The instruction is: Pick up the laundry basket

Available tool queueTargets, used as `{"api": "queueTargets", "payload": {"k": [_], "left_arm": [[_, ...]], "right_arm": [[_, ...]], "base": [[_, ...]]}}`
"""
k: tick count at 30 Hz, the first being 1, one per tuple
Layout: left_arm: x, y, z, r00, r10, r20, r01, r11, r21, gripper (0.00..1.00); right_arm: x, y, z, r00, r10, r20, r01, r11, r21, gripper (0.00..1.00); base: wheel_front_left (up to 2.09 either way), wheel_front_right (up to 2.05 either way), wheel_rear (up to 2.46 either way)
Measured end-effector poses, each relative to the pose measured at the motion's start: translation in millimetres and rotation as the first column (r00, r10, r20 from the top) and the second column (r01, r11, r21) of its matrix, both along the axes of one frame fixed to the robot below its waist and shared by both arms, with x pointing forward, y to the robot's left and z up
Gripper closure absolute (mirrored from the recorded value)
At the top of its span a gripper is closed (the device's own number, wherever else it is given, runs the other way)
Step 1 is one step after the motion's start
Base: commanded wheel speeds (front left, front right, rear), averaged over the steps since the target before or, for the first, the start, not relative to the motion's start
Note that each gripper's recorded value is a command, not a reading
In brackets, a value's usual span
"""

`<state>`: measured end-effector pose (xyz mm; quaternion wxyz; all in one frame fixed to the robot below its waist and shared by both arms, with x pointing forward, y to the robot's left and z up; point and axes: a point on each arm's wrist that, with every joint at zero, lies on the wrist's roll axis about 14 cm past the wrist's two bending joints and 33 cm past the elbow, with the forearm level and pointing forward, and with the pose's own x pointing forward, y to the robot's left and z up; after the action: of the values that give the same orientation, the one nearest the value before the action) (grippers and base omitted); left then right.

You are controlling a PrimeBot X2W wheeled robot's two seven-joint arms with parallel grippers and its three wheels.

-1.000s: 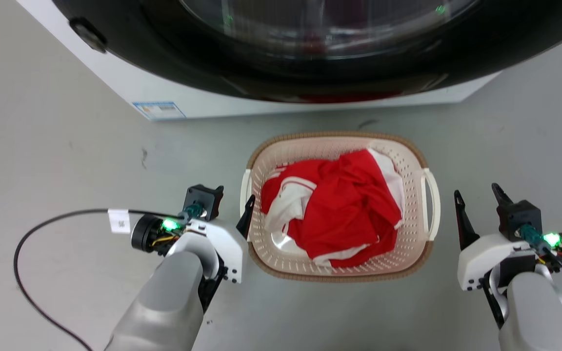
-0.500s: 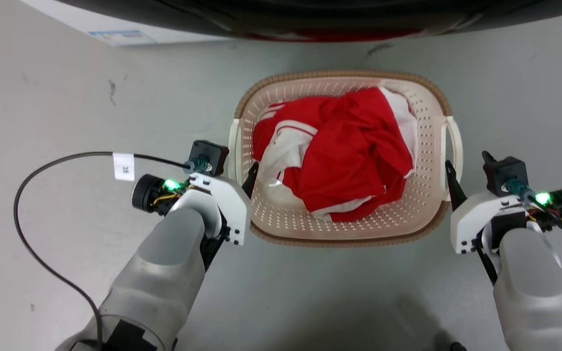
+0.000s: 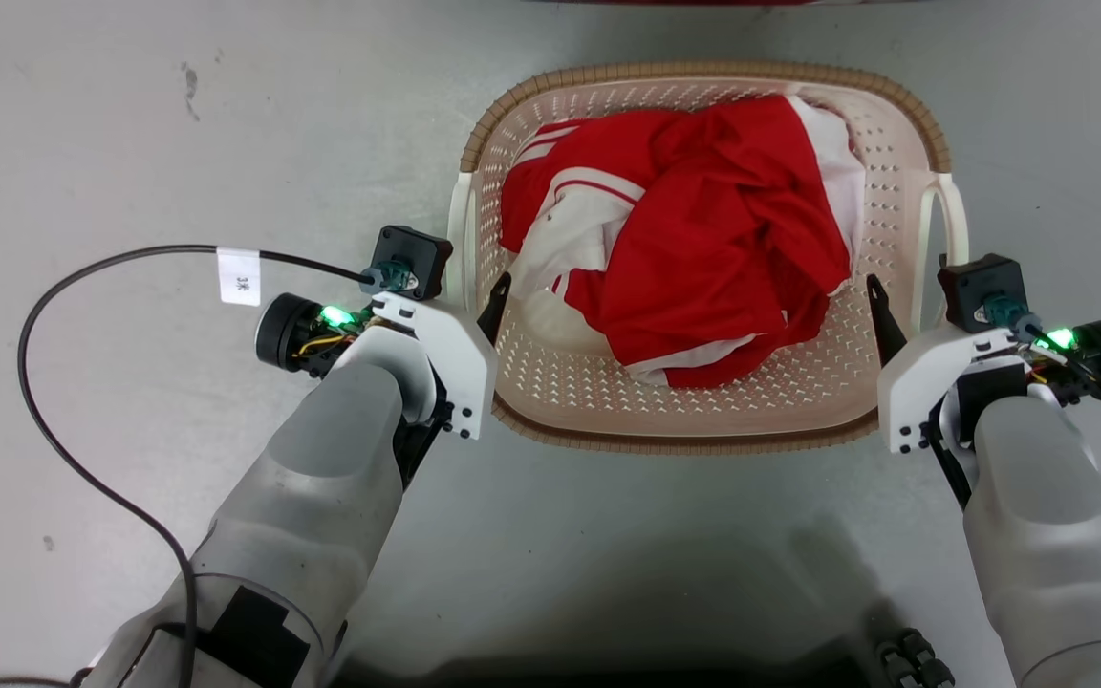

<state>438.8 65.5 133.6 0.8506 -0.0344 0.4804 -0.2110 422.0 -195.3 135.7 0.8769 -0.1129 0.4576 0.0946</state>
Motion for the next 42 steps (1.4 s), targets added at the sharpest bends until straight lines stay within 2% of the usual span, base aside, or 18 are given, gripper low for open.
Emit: {"api": "queueTargets", "payload": {"k": [3, 4, 5, 6, 21, 31, 42], "left_arm": [[-1.5, 1.2, -5.1, 1.000, -0.004, -0.010, 0.004, 1.000, 0.005, 0.00], [-1.9, 1.8, -6.6, 1.000, -0.007, -0.013, 0.007, 1.000, 0.007, 0.51], [-2.0, 1.8, -7.6, 1.000, -0.010, -0.013, 0.010, 1.000, 0.008, 0.80], [-1.9, 1.6, -8.2, 1.000, -0.012, -0.014, 0.012, 1.000, 0.008, 1.00], [-10.3, 7.9, 15.8, 1.000, 0.018, -0.018, -0.018, 1.000, 0.017, 1.00], [-33.0, 14.6, 57.2, 0.999, 0.034, -0.030, -0.033, 0.999, 0.029, 1.00], [-47.6, 21.7, 108.3, 0.999, 0.047, -0.007, -0.046, 0.998, 0.036, 1.00]], "right_arm": [[1.0, 1.7, -5.1, 1.000, 0.002, -0.006, -0.002, 1.000, 0.002, 0.00], [0.2, 2.5, -6.7, 1.000, 0.005, -0.010, -0.005, 1.000, 0.002, 0.53], [0.5, 3.5, -7.7, 1.000, 0.010, -0.010, -0.010, 1.000, 0.002, 1.00], [0.1, 4.2, -8.8, 1.000, 0.013, -0.013, -0.013, 1.000, 0.002, 1.00], [-2.2, 18.1, 12.5, 0.999, 0.035, -0.008, -0.034, 0.999, 0.027, 1.00], [-15.6, 32.1, 52.1, 0.996, 0.091, 0.004, -0.091, 0.995, 0.043, 1.00], [-30.8, 42.6, 100.2, 0.995, 0.093, 0.034, -0.095, 0.993, 0.063, 1.00]], "base": [[0.00, 0.00, 0.00], [0.00, 0.00, 0.00], [0.00, 0.00, 0.00], [0.00, 0.00, 0.00], [0.00, 0.00, 0.00], [0.00, 0.00, 0.00], [0.00, 0.00, 0.00]]}}
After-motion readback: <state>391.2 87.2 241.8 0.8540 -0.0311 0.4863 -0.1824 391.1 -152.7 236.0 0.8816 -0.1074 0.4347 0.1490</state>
